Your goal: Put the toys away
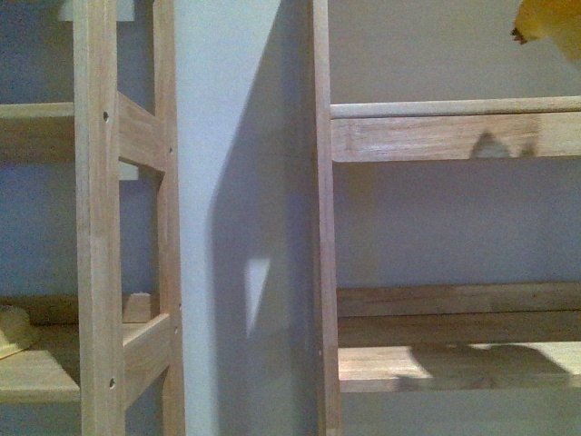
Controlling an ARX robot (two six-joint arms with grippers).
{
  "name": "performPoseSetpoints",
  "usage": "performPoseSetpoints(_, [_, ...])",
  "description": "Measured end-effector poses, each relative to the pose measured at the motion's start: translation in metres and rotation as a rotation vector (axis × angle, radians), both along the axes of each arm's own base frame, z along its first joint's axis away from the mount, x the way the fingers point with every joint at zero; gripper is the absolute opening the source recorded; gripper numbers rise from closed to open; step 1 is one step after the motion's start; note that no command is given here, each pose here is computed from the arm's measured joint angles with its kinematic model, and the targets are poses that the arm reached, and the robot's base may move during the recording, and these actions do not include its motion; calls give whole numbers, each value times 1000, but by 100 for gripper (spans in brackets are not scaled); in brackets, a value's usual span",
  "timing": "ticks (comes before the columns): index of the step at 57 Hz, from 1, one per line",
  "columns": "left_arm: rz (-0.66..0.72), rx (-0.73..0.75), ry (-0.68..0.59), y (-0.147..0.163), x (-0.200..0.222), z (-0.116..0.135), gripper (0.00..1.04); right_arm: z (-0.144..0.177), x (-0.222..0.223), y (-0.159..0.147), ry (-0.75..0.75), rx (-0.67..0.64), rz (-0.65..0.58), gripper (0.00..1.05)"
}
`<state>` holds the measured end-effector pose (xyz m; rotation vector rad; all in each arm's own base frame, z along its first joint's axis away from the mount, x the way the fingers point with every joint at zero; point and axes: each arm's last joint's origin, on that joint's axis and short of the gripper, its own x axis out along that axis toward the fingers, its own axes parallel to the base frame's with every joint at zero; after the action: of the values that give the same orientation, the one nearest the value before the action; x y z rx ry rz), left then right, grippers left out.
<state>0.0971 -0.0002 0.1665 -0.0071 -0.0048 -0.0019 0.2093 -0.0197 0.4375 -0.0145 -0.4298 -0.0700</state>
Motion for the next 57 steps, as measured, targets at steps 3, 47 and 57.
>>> performPoseSetpoints(3, [0, 0, 0, 0, 0, 0, 98, 6, 7, 1, -4, -3, 9, 7])
performPoseSetpoints(47, [0, 0, 0, 0, 0, 0, 98, 79, 130, 3, -10, 24, 102, 7])
performPoseSetpoints(57, [0, 0, 0, 0, 0, 0, 98, 83, 157, 2, 7, 51, 134, 7])
